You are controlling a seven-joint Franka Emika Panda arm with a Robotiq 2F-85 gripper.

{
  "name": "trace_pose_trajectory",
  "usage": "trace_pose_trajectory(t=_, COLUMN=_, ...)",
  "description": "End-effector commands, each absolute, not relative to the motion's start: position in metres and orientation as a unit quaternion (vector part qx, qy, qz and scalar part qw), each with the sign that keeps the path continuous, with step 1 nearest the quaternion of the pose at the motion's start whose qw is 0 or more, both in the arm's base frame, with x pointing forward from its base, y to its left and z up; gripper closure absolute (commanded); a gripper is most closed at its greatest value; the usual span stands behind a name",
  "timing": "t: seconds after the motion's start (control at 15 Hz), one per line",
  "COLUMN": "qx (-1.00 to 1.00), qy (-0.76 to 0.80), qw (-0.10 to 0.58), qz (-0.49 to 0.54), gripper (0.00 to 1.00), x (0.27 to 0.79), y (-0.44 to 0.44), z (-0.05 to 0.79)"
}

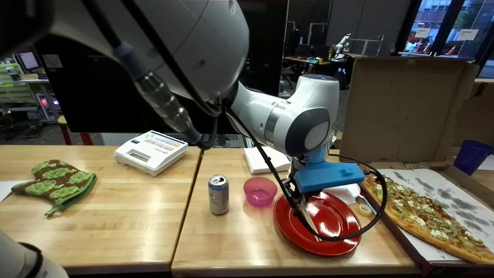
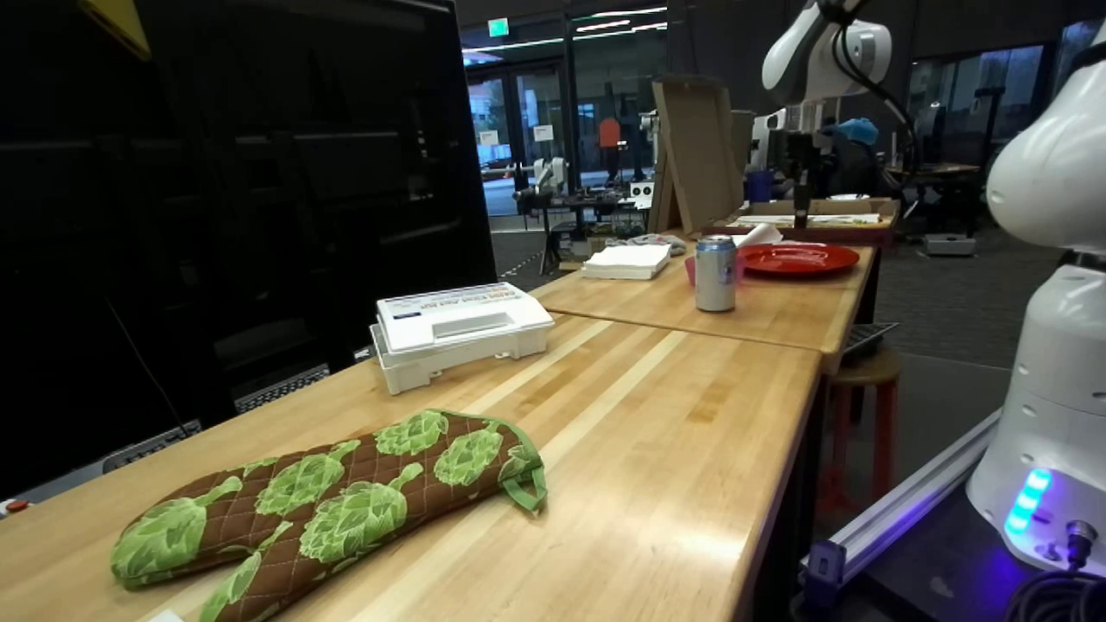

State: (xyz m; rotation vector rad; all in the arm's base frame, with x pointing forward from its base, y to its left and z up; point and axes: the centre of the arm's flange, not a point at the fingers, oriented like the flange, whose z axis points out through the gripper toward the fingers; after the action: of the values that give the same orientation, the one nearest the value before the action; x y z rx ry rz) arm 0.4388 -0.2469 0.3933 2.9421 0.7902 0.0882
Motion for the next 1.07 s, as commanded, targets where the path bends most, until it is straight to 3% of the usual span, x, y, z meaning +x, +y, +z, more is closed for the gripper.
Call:
trace_pose_trajectory(t=0.0, qx=0.953, qy=0.293, qw=0.075, qz=0.025, gripper=0.96, x=0.406, y=-0.219, z=0.415)
trace_pose_trajectory(t=0.53, qx=0.93, qy=0.352, qw=0.106, qz=0.016, gripper=0.96, x=0.395, y=-0.174, z=0.428)
trace_pose_trajectory(t=1.0, qx=0.915, qy=0.387, qw=0.109, qz=0.032, gripper=0.96, x=0.416, y=-0.135, z=0.439)
